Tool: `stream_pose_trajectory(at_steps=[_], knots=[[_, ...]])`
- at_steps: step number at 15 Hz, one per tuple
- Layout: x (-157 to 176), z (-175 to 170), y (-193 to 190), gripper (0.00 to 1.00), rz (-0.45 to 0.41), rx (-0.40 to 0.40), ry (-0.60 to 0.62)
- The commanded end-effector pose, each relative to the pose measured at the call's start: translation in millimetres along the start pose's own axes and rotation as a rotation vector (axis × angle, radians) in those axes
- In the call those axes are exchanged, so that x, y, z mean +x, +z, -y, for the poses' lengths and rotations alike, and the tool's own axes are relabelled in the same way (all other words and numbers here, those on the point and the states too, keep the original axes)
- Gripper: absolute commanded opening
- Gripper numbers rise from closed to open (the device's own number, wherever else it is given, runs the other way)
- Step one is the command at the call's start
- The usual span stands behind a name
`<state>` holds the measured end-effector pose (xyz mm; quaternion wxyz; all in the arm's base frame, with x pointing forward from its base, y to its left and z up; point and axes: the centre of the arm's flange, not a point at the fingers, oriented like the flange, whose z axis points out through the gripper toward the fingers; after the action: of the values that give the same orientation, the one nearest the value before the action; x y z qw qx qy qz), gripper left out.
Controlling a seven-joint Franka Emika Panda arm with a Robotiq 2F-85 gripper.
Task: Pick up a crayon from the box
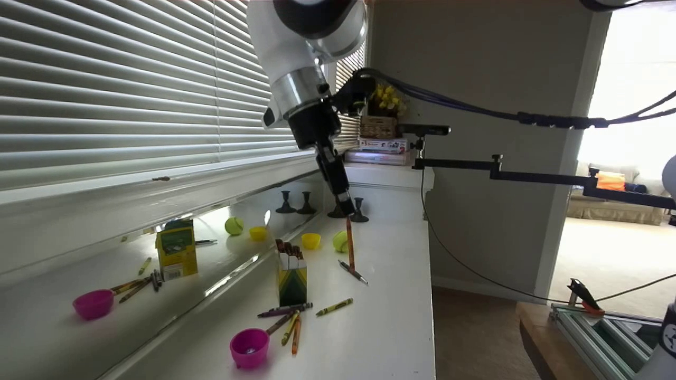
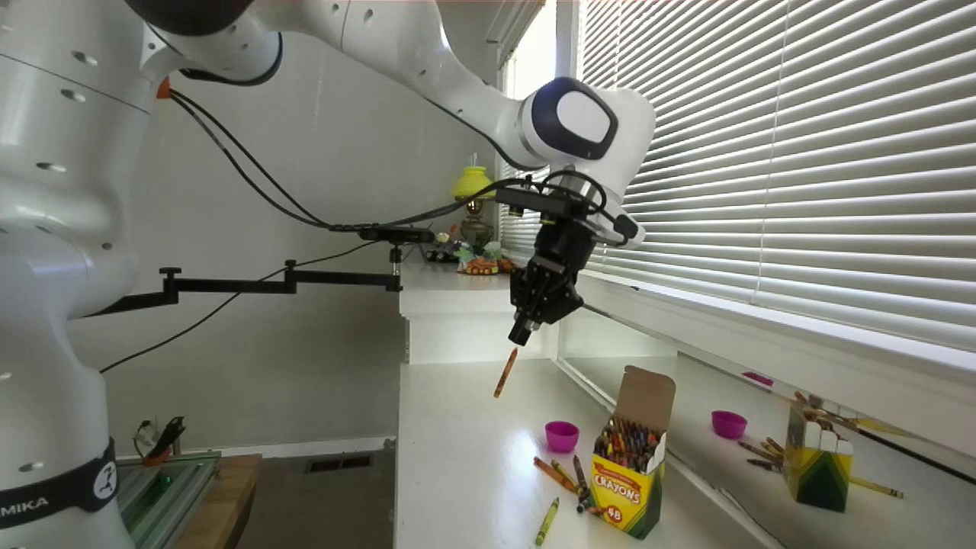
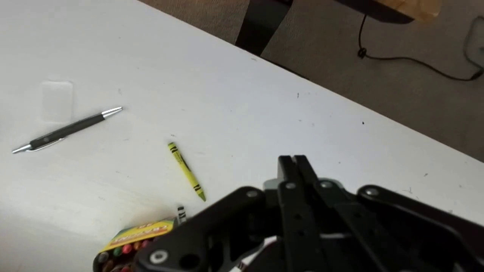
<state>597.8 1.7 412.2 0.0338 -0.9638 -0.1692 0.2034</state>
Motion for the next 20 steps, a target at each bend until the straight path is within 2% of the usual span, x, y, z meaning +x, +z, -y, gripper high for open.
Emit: stream_pose_trajectory(at_steps=[1, 5, 8, 11, 14, 19, 20], knots=[[39, -14, 37, 0.01, 0.157, -0.003, -0.001], [67, -23, 83, 0.01, 0.282, -0.007, 0.005], [80, -30, 96, 0.01, 0.287, -0.016, 0.009], [86, -33, 101, 0.01, 0.265, -0.048, 0.026], [93, -33, 102, 0.01, 0.163, -0.161, 0.069], [105, -26, 106, 0.01, 0.070, -0.254, 0.101], [106, -24, 106, 0.29, 0.053, -0.272, 0.112]])
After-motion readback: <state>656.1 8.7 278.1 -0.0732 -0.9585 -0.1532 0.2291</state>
